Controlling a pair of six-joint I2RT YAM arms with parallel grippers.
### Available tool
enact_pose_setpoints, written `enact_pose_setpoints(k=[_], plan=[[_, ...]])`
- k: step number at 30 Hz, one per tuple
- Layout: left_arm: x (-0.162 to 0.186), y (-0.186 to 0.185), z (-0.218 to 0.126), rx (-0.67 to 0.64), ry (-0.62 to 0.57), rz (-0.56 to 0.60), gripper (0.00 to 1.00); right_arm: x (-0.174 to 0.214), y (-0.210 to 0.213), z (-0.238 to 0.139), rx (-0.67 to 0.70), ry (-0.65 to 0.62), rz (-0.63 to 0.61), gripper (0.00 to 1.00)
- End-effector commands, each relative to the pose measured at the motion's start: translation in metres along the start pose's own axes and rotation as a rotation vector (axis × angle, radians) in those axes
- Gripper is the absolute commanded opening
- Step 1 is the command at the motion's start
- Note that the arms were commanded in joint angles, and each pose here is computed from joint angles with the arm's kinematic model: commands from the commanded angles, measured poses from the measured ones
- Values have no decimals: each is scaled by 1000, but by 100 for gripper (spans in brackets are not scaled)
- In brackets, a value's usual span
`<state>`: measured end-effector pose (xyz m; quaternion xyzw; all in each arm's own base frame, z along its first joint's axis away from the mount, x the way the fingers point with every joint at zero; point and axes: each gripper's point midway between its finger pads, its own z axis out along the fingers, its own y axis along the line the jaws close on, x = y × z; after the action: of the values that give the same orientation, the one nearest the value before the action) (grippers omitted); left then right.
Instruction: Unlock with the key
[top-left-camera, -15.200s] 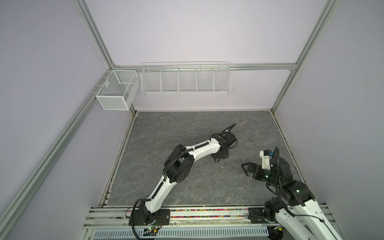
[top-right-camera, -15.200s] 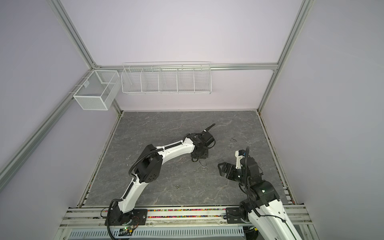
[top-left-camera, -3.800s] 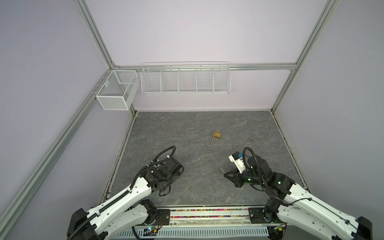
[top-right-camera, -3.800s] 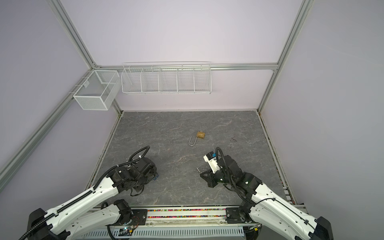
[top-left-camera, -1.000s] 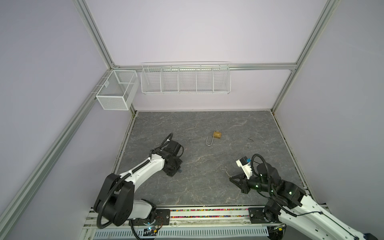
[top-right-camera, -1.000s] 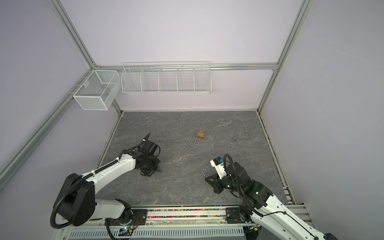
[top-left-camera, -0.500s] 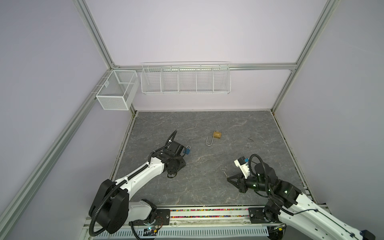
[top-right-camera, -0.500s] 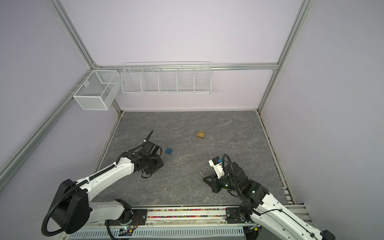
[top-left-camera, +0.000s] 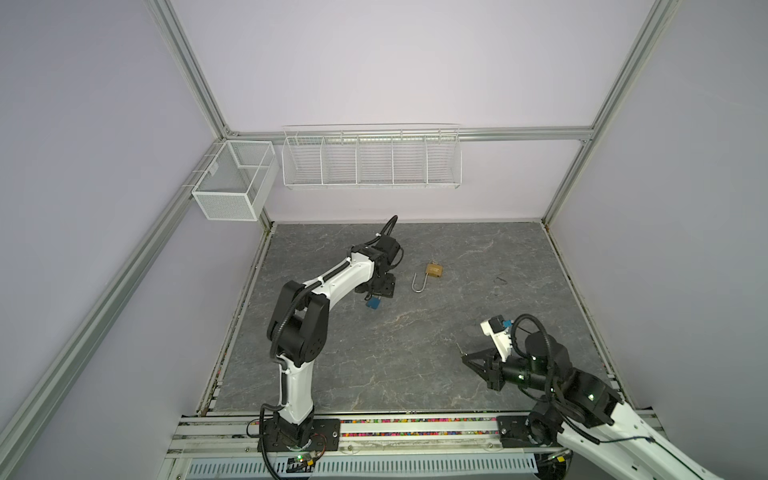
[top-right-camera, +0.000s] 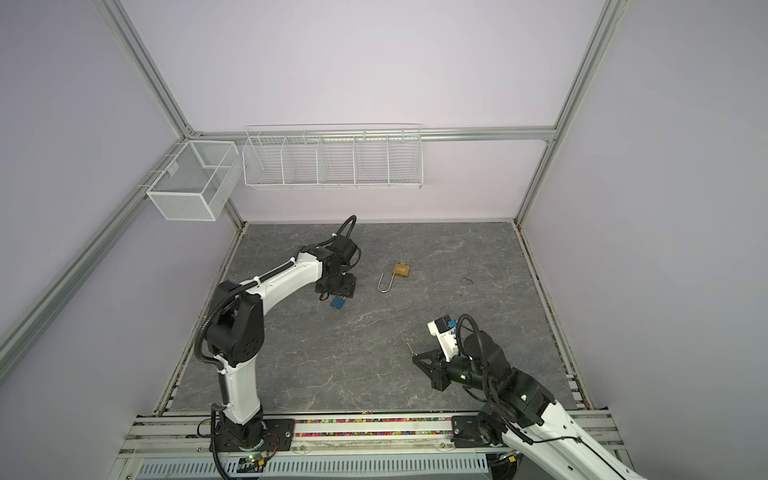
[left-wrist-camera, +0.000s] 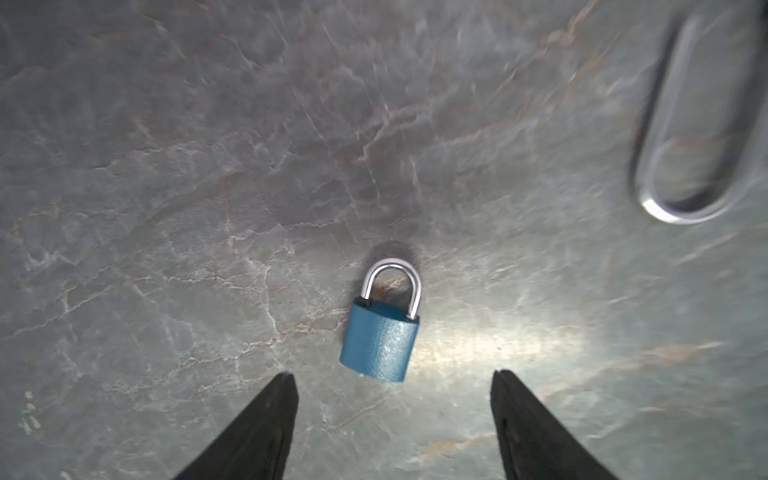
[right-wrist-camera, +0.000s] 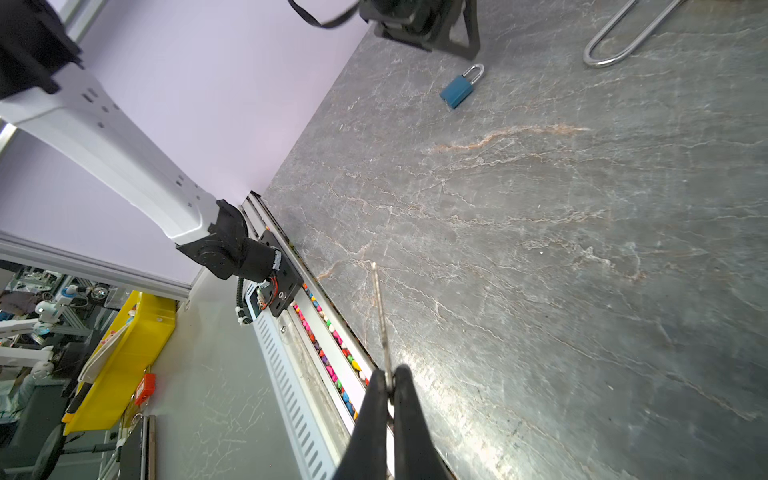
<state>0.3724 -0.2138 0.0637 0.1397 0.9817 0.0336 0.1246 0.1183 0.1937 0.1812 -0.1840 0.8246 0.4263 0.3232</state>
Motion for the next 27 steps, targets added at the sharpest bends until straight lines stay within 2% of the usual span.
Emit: enact_pose_setpoints(k=[1, 11, 19, 22, 27], plan=[[5, 11, -1, -36, 47, 145, 75, 5, -7, -15, 48, -14, 28, 6], [12, 4, 41, 7, 125, 138, 72, 6, -8, -23, 58, -25, 34, 6], [20, -3, 58, 86, 141, 93, 63, 2, -5, -13, 51, -1, 29, 6], [26, -4, 63, 95, 158, 81, 56, 1, -4, -10, 47, 12, 28, 6], [46, -15, 62, 180, 167, 18, 32, 1, -5, -9, 47, 5, 29, 6]])
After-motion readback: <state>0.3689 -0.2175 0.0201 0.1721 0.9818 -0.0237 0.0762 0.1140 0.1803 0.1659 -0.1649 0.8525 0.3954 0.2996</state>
